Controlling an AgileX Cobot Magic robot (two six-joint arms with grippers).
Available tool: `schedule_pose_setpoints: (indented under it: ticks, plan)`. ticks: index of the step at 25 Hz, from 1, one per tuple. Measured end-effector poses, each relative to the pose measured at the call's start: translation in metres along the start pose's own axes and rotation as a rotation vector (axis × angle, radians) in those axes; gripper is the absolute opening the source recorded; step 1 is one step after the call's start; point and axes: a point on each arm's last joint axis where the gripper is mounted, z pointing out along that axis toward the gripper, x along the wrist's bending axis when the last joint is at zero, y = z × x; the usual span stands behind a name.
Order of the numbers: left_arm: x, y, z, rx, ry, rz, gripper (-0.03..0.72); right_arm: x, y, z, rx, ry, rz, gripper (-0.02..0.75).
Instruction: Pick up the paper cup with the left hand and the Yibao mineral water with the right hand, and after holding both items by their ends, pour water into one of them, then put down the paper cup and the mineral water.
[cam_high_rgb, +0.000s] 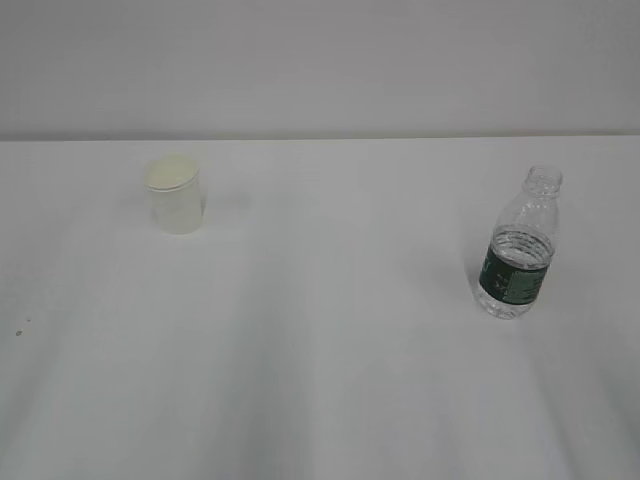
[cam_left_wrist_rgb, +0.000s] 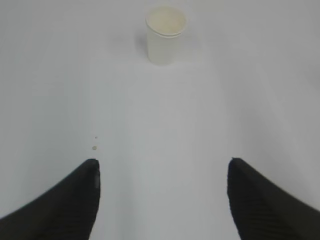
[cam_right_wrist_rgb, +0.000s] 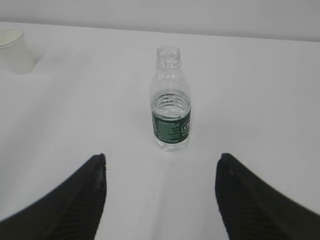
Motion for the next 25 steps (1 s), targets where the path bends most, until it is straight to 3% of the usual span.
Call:
schedule_pose_setpoints:
  ticks: [13,25]
  plan:
    - [0.005,-0.004,0.023,-0.007,0.019,-0.008,0.575,-0.003,-0.006,0.01,-0.074,-0.032,-0.035,0.517]
    - [0.009,-0.005,0.043,-0.01,0.037,-0.002,0.575,-0.008,-0.007,0.037,0.019,-0.04,-0.013,0.517]
